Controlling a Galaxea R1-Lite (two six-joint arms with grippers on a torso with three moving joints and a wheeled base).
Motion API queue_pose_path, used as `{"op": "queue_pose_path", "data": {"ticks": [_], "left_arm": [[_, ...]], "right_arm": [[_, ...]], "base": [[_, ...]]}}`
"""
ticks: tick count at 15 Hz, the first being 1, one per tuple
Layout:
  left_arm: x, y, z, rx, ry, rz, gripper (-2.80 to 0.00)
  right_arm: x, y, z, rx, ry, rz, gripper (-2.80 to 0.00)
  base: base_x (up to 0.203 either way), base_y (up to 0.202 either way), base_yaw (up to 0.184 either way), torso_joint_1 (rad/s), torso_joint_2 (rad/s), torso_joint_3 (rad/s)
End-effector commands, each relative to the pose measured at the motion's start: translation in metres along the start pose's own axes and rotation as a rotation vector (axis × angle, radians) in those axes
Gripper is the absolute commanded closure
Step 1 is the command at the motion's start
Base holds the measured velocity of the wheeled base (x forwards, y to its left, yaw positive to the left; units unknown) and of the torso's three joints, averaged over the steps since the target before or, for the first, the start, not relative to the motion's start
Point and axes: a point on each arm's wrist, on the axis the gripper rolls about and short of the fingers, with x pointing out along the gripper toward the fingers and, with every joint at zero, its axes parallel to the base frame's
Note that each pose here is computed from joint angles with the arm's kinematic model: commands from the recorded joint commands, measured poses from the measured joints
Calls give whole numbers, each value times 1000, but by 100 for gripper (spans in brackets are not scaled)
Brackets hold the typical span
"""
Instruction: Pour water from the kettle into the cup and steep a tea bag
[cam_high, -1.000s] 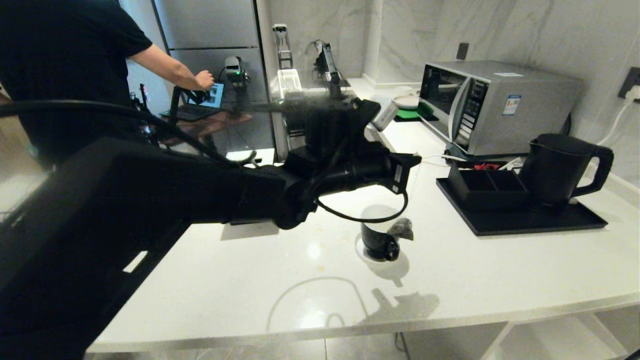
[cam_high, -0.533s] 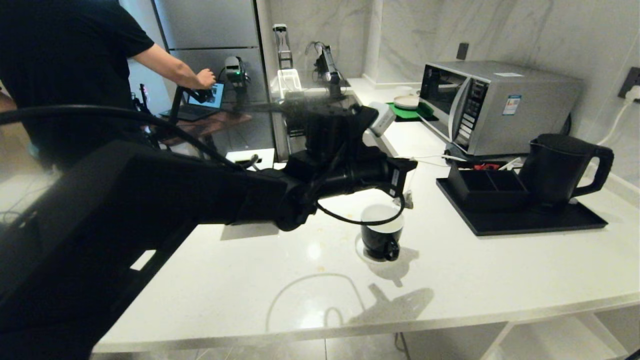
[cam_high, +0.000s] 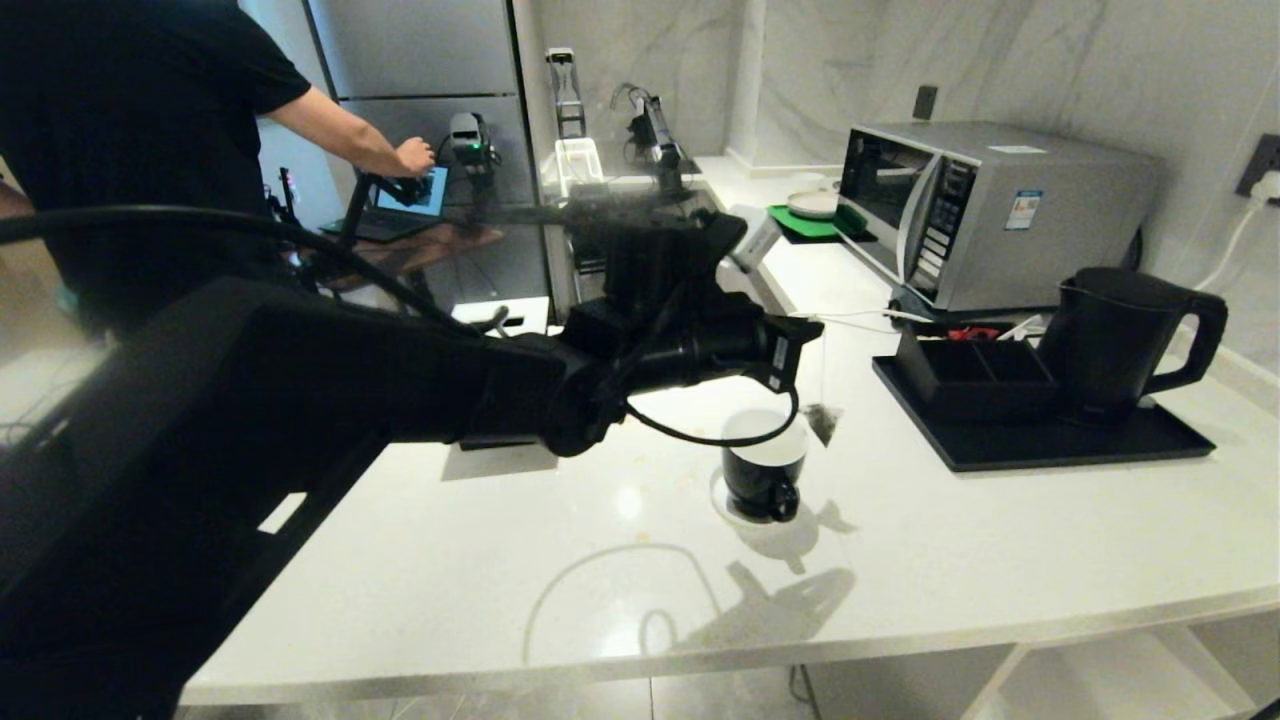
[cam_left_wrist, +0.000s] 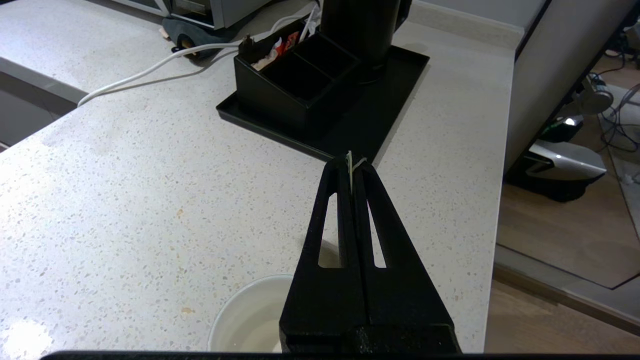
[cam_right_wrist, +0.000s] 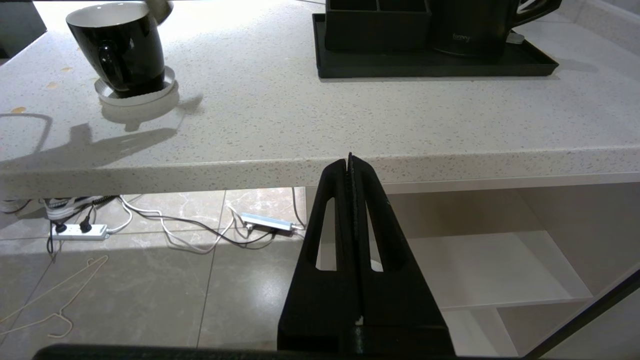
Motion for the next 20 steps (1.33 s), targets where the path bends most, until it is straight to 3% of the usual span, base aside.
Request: {"op": "queue_pose_path", "data": {"ticks": [1,15,20], "left_arm": [[-1,1,2,1,-5,0,0],[-3,5,-10,-14,29,8,0],[-4,5,-26,-34,76,8,0]], "right_arm": [[0,0,0,-1,1,0,0],[0,0,0,-1,1,1,0],[0,0,0,-1,0,0,0]], "base": [[0,0,0,0,0,0],[0,0,0,0,0,0],[0,0,0,0,0,0]]}}
